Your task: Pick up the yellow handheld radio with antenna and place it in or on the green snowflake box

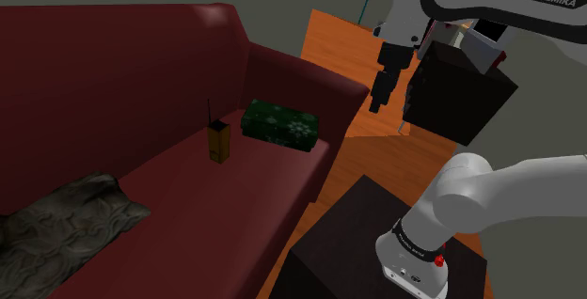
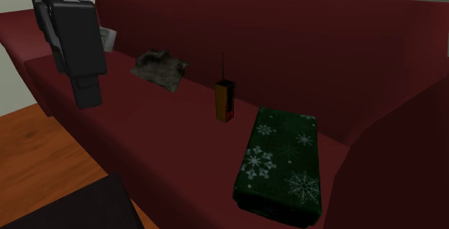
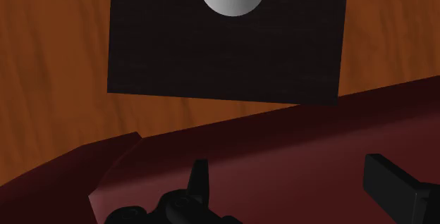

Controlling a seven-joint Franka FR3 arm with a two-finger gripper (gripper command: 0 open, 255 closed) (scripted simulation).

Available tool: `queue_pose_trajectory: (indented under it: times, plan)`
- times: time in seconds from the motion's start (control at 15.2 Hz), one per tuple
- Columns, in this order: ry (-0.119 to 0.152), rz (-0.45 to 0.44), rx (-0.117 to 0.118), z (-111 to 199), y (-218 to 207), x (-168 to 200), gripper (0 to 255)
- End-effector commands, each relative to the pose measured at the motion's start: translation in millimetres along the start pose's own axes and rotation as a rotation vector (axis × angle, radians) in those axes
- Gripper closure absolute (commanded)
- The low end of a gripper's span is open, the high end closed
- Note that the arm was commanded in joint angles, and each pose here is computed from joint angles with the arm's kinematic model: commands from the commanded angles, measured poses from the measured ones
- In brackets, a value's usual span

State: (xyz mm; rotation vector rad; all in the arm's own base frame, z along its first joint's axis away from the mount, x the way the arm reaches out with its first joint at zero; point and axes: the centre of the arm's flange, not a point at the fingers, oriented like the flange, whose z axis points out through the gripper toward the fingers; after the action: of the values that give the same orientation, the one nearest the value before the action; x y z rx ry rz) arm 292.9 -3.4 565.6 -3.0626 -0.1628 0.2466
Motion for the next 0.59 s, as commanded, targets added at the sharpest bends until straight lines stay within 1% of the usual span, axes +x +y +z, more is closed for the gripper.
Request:
queue_pose_trajectory:
  times: [0.0,0.53]
  plan:
    - [0.000,0.000,0.000,0.0,0.0,0.0,0]
    - [0.040,-0.037,-0.020,38.1,-34.0,87.3,0]
